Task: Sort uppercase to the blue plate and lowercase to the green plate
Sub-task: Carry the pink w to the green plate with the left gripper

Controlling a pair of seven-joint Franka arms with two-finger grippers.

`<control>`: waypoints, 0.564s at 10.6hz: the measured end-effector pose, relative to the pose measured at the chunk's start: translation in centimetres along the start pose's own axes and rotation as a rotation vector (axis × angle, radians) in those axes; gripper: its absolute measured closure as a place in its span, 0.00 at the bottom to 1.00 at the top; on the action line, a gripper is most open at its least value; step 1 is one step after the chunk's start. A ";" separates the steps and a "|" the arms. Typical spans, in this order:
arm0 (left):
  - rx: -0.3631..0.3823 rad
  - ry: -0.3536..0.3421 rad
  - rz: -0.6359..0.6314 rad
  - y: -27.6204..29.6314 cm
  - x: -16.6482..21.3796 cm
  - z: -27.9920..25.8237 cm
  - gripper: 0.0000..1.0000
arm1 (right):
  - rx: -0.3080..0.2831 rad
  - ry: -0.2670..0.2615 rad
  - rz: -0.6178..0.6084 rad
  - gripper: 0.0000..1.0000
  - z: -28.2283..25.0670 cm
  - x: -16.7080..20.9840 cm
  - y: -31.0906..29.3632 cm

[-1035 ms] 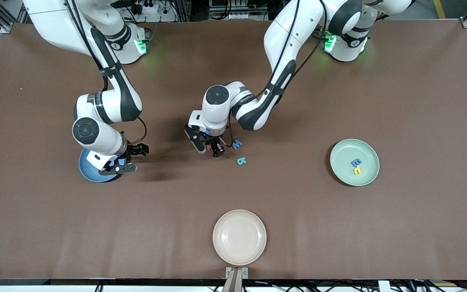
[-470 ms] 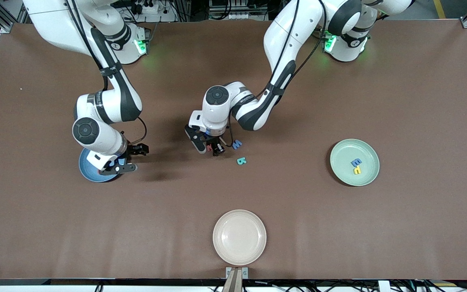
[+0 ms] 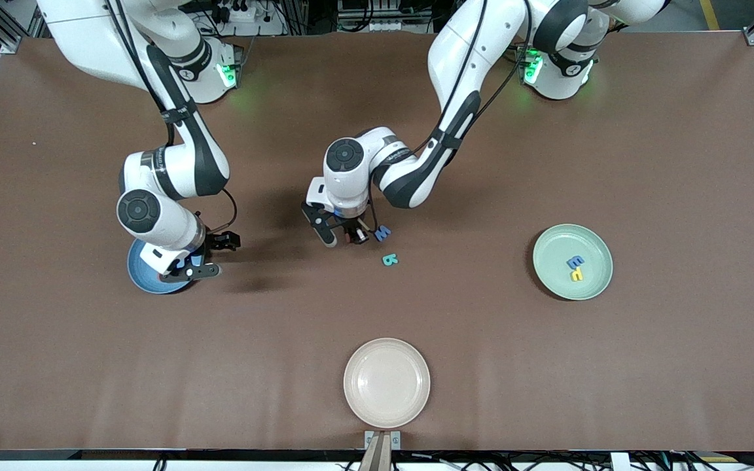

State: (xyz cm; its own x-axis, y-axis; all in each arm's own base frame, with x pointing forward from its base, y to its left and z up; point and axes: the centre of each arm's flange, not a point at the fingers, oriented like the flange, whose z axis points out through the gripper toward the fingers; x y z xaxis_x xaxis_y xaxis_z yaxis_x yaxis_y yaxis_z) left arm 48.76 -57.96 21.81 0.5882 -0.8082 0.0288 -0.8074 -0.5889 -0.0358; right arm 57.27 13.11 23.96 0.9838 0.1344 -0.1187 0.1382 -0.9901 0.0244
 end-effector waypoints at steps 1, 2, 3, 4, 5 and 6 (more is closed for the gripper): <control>-0.001 -0.055 -0.053 -3.9 -0.8 -4.0 0.74 | 0.001 0.001 0.005 0.00 0.0 0.0 -0.2; -0.005 -0.087 -0.111 -8.4 -2.1 -8.3 0.74 | 0.004 0.004 0.022 0.00 0.0 0.0 -0.9; -0.011 -0.116 -0.171 -12.9 -4.0 -12.2 0.74 | 0.009 0.010 0.057 0.00 0.0 -0.1 -2.5; -0.020 -0.146 -0.231 -17.3 -6.4 -15.2 0.74 | 0.015 0.018 0.105 0.00 0.0 -0.4 -5.4; -0.029 -0.169 -0.288 -21.0 -8.9 -16.4 0.74 | 0.024 0.025 0.159 0.00 0.0 -1.1 -9.1; -0.039 -0.192 -0.349 -24.8 -11.7 -16.3 0.74 | 0.034 0.029 0.217 0.00 -0.1 -1.8 -13.2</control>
State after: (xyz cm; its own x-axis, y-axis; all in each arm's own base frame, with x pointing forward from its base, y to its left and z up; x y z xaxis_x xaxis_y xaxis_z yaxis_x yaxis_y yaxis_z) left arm 61.16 -33.90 38.63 0.8226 -0.5471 -0.1553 -0.5562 -0.8309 -0.0189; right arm 53.69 25.95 23.96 0.9930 -0.0819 -0.0857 -0.0810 -0.9966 0.0133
